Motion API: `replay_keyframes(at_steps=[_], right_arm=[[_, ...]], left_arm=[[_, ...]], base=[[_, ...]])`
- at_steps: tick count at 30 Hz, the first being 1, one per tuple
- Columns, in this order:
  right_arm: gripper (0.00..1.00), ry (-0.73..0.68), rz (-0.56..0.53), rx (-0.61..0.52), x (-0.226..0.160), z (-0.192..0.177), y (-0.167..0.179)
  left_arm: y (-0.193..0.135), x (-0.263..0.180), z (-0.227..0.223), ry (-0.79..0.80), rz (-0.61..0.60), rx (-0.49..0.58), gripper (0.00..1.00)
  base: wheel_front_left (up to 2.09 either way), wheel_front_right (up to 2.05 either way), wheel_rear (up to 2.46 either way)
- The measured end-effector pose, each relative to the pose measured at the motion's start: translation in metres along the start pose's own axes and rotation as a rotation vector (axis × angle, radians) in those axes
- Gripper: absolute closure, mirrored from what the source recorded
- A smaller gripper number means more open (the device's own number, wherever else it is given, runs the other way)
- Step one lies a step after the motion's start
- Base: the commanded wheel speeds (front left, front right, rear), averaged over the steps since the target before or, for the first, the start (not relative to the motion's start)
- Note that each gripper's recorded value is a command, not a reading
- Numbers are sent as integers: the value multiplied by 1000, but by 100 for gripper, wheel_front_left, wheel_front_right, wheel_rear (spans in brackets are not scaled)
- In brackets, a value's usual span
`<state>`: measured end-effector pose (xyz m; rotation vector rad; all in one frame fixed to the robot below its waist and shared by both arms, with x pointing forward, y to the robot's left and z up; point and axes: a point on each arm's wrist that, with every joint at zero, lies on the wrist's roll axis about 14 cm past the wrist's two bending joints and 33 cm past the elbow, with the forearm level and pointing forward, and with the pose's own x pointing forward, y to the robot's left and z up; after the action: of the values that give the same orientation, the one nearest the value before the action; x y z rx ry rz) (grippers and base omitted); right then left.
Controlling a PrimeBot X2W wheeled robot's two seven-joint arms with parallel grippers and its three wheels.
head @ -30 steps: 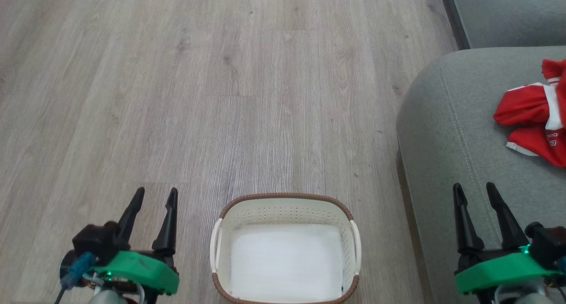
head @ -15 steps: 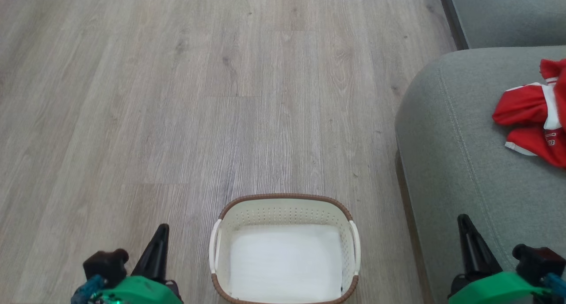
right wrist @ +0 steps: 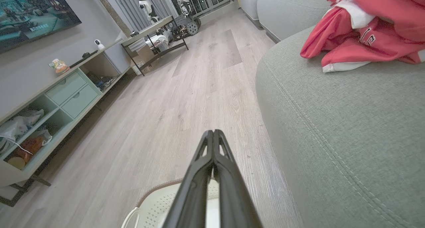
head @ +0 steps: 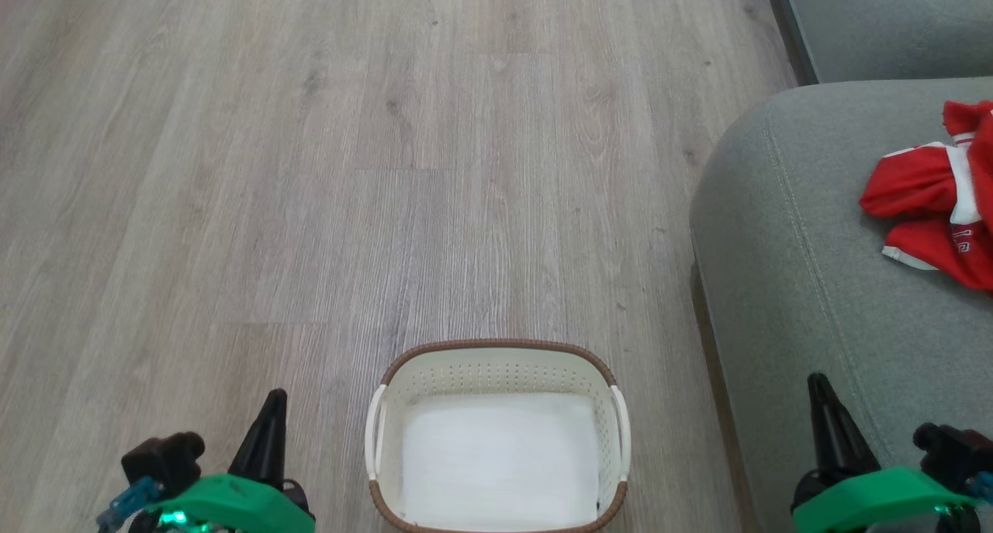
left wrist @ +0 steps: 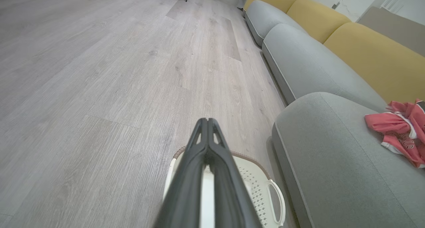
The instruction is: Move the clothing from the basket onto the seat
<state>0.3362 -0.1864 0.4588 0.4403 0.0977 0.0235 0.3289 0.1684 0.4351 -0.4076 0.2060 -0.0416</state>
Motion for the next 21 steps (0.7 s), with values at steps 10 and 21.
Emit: replay_keyframes(at_steps=[10, 21], right_arm=[[100, -4, -30, 107, 2, 2, -5], [100, -5, -50, 217, 6, 4, -7]], left_arm=[[5, 2, 2, 2, 24, -110, 100], [6, 8, 10, -12, 37, -216, 100]], base=[[0, 0, 0], [0, 0, 0]])
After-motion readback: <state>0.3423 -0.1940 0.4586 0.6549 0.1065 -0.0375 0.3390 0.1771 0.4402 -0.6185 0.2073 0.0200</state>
